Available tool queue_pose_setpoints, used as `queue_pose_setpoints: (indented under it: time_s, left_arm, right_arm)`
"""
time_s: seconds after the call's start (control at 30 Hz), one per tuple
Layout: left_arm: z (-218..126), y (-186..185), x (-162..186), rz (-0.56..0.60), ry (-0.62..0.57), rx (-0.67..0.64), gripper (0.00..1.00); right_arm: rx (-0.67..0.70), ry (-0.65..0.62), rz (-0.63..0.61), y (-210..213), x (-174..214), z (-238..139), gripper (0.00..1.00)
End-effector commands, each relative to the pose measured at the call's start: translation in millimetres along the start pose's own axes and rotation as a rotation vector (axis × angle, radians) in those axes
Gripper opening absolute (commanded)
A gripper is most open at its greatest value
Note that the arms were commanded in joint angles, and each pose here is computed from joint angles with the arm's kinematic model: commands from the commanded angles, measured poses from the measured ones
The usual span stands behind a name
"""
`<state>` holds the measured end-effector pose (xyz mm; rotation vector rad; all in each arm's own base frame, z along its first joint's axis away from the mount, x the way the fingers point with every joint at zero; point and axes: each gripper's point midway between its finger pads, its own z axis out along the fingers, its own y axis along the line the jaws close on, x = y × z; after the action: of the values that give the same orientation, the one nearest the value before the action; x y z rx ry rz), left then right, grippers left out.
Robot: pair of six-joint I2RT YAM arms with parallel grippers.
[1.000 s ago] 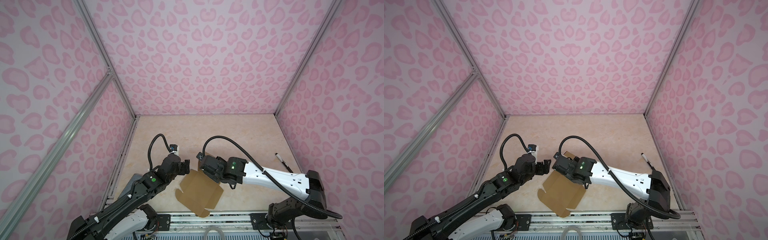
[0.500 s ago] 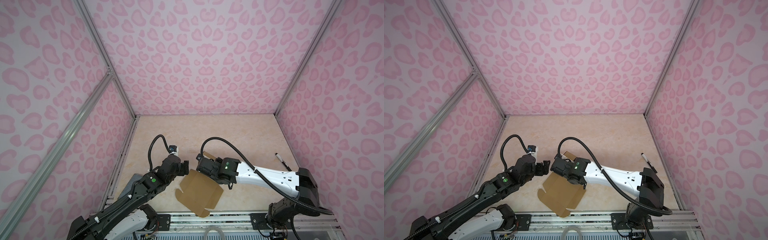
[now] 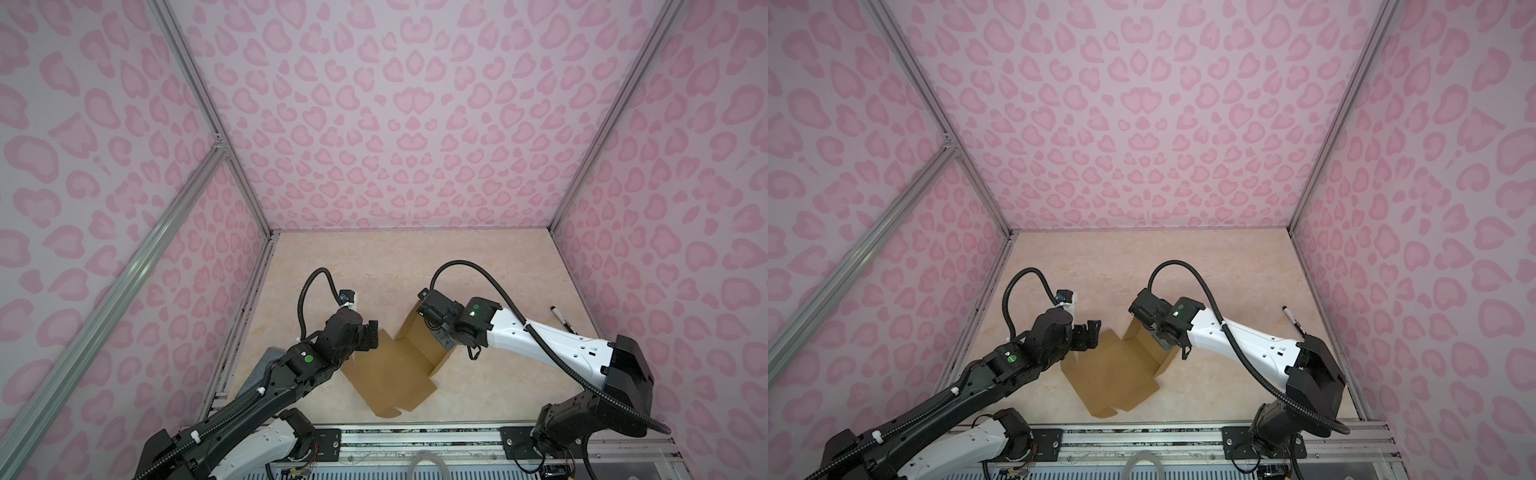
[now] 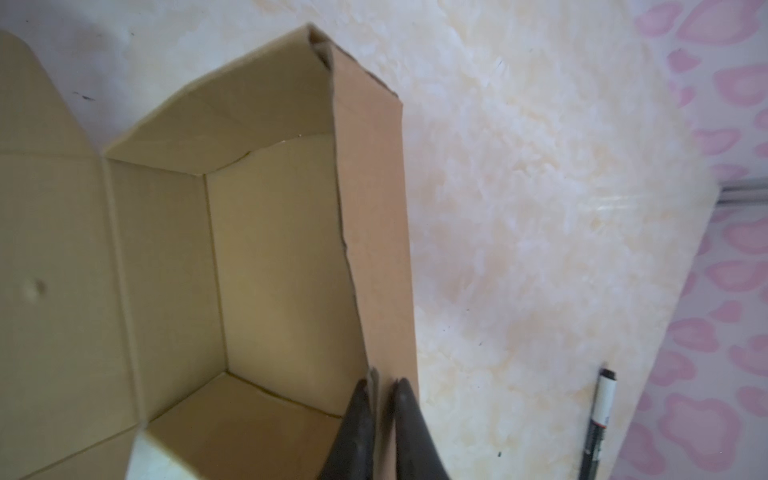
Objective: Fold the paper box
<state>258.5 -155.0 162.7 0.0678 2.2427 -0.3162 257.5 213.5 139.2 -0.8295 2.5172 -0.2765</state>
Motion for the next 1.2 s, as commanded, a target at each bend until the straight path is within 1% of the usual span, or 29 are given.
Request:
queue_pose_setpoints:
  time_s: [0.0, 0.13, 0.27, 0.4, 0.5, 0.6, 0.67, 0.73, 0.8, 0.9, 1.1, 1.17]
  left_arm:
    - [-7, 0, -8, -0.005, -0.012, -0.005, 0.88]
    - [-27, -2, -27, -0.021, -0.061, 0.015, 0.88]
    - [-55, -2, -54, -0.045, -0.138, 0.029, 0.89]
    - [-83, -2, -74, -0.087, -0.188, 0.055, 0.89]
    - [-100, 2, -78, -0.133, -0.199, 0.067, 0.90]
    - [-112, 7, -73, -0.196, -0.191, 0.084, 0.92]
    - [-114, 5, -64, -0.227, -0.167, 0.120, 0.92]
    - [-106, 1, -48, -0.273, -0.117, 0.153, 0.92]
    - [-90, -7, -28, -0.315, -0.052, 0.192, 0.92]
    - [-61, -13, 2, -0.367, 0.041, 0.202, 0.91]
    - [-24, -21, 33, -0.426, 0.128, 0.208, 0.91]
    - [-13, -24, 43, -0.441, 0.160, 0.212, 0.91]
  right_arm:
    - [-0.131, 0.066, 0.147, 3, 15, 13, 0.12]
    - [-0.189, 0.104, 0.254, -3, 31, 26, 0.14]
    - [-0.285, 0.124, 0.322, 11, 39, 34, 0.18]
    - [-0.356, 0.159, 0.395, 20, 50, 47, 0.28]
    - [-0.396, 0.163, 0.440, 22, 55, 48, 0.33]
    - [-0.415, 0.147, 0.482, 17, 55, 44, 0.36]
    - [-0.426, 0.139, 0.496, 14, 56, 40, 0.37]
    - [-0.415, 0.123, 0.532, 4, 57, 38, 0.39]
    - [-0.381, 0.106, 0.577, -12, 59, 38, 0.39]
    - [-0.316, 0.089, 0.651, -36, 67, 45, 0.40]
    - [-0.264, 0.107, 0.683, -44, 75, 61, 0.40]
    - [-0.266, 0.098, 0.692, -43, 74, 65, 0.40]
